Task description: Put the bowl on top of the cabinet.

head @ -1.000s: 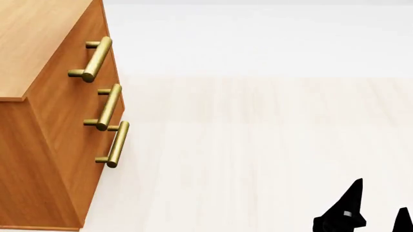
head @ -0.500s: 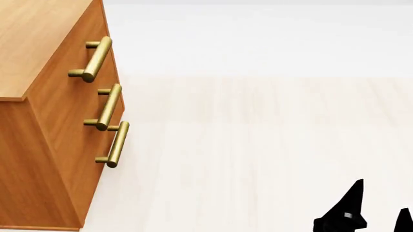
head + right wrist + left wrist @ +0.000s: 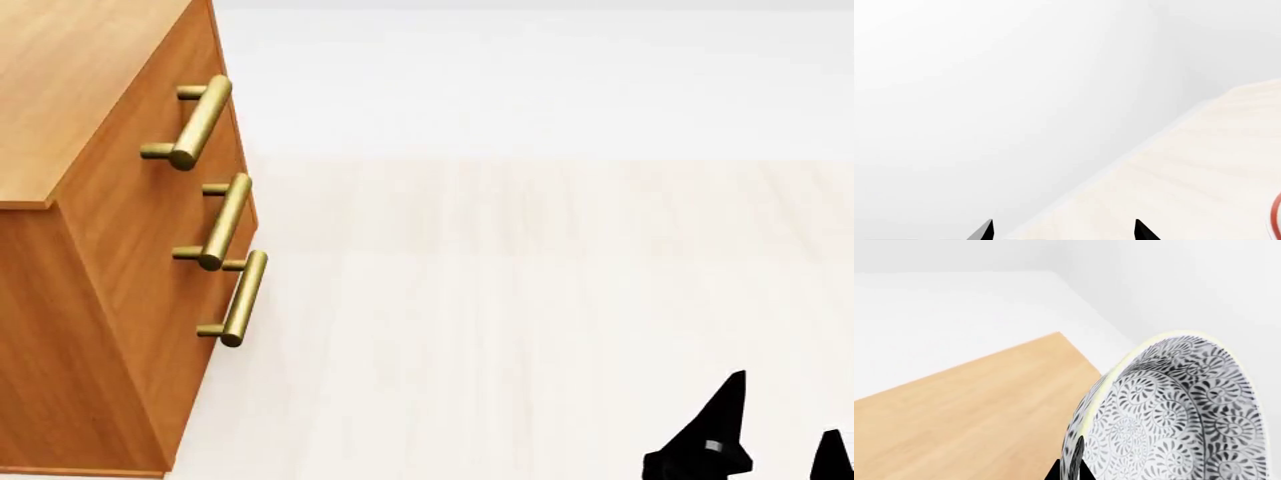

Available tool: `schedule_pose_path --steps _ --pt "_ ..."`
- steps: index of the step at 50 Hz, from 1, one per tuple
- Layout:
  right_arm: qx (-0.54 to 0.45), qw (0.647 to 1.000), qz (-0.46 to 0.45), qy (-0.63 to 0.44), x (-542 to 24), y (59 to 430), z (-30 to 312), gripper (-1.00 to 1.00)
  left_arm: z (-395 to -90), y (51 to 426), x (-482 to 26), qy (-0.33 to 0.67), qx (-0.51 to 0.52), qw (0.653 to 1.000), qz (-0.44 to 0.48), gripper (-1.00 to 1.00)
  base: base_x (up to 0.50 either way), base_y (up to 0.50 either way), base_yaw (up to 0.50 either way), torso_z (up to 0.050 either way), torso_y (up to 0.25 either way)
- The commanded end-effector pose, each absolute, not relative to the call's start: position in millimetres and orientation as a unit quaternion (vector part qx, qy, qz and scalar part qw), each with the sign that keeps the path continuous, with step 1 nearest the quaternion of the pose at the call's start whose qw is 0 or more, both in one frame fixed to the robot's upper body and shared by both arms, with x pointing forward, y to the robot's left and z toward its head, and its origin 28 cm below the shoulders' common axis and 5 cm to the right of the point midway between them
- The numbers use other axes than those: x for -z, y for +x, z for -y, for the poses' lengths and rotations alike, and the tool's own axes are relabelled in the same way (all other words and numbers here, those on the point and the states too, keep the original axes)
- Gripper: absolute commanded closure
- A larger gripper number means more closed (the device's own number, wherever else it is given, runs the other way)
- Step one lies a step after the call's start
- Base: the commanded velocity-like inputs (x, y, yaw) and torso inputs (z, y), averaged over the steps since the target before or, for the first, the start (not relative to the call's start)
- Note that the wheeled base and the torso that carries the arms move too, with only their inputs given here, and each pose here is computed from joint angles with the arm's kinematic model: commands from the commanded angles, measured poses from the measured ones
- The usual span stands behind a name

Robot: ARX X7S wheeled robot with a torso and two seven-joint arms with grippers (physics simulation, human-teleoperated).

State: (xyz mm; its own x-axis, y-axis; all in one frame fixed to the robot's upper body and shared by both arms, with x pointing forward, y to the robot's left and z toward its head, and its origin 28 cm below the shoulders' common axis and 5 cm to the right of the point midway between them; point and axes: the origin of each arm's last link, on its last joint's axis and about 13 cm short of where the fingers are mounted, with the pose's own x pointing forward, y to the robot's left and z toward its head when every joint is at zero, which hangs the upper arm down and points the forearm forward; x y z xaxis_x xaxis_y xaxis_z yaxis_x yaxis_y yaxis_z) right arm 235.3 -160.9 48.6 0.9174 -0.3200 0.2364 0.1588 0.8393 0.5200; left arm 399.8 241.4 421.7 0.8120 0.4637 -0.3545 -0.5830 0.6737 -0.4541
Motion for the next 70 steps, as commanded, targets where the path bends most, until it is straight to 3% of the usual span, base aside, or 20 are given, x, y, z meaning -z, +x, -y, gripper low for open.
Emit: schedule_pose_path --steps 1,70 --pt "0.119 0.947 0.172 0.243 -47.7 234.9 158.0 -1.0 -241.2 401.8 -420.5 -0.296 -0.275 0.91 -0.093 1.0 0.0 0.0 0.0 0.0 0.0" --pt "0.122 0.952 0.163 0.23 -43.8 241.5 155.6 -1.0 -268.5 408.4 -390.3 -0.305 -0.308 0.894 -0.115 1.0 0.0 0.0 0.0 0.0 0.0"
